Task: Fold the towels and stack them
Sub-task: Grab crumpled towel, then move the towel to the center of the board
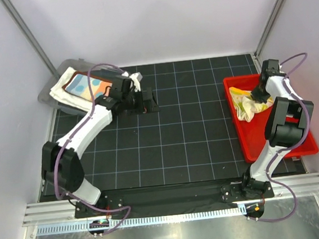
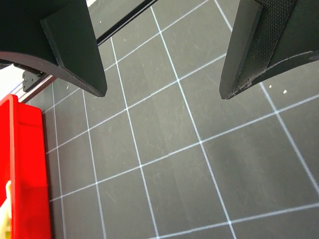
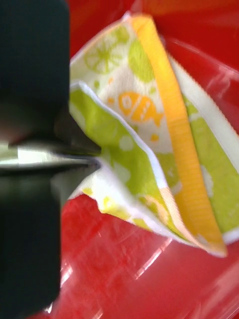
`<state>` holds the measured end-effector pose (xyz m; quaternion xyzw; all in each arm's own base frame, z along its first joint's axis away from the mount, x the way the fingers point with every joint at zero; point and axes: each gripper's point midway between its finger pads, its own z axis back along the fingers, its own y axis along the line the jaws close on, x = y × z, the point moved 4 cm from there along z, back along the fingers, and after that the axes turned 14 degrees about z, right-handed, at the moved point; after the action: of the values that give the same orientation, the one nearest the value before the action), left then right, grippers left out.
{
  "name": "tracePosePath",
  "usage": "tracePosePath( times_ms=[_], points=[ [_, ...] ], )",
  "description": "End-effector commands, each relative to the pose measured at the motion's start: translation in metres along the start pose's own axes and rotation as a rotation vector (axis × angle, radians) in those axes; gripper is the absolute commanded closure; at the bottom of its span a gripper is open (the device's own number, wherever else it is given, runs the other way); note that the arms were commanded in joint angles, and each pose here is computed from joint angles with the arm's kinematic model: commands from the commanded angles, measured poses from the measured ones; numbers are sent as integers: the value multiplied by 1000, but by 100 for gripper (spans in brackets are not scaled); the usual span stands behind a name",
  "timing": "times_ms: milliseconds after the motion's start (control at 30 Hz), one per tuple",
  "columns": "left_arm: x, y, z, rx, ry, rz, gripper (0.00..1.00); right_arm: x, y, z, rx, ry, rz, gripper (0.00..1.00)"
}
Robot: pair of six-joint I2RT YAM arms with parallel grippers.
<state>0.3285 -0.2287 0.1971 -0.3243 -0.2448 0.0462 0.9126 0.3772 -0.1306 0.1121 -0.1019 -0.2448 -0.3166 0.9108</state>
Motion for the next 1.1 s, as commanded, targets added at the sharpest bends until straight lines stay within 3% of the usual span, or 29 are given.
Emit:
tracePosePath(
  times_ms=[0,67,100,167,200,267,400,467,500,567,633,667,767,933,1067],
  points=[
    [47,-38,72,-65,-255,-93,0,38,20,37,128,-110,-17,90],
    [55,-36,91,9,-280,-148,0,54,21,65,162,-161,4,99],
    [71,-52,115,5,-343,-179,0,75,30,100,255,-240,6,99],
    [78,-47,140,106,-389,-198,1,90,50,143,400,-320,43,99],
    [87,-55,160,115,-452,-201,0,99,65,189,550,-398,81,99],
    [88,-58,190,133,-524,-206,0,97,98,244,759,-489,167,99],
    [78,-51,232,174,-616,-236,0,55,148,357,1146,-539,291,99],
    [68,-48,253,171,-644,-249,0,21,171,394,1326,-510,369,99],
    [64,-46,258,180,-651,-244,0,5,175,396,1374,-442,355,99],
    [54,-39,265,196,-644,-241,1,-25,172,420,1462,-425,401,99],
    [47,-33,263,203,-626,-225,0,-53,175,402,1470,-328,376,99],
    [41,-28,257,211,-601,-219,1,-61,169,410,1514,-343,378,99],
    [28,-18,233,198,-506,-229,2,-116,177,344,1447,-150,372,93],
    [6,-12,189,108,-359,-255,6,-196,186,247,1300,92,406,94],
    [-3,6,151,142,-253,-221,8,-221,162,179,939,144,503,65]
  ],
)
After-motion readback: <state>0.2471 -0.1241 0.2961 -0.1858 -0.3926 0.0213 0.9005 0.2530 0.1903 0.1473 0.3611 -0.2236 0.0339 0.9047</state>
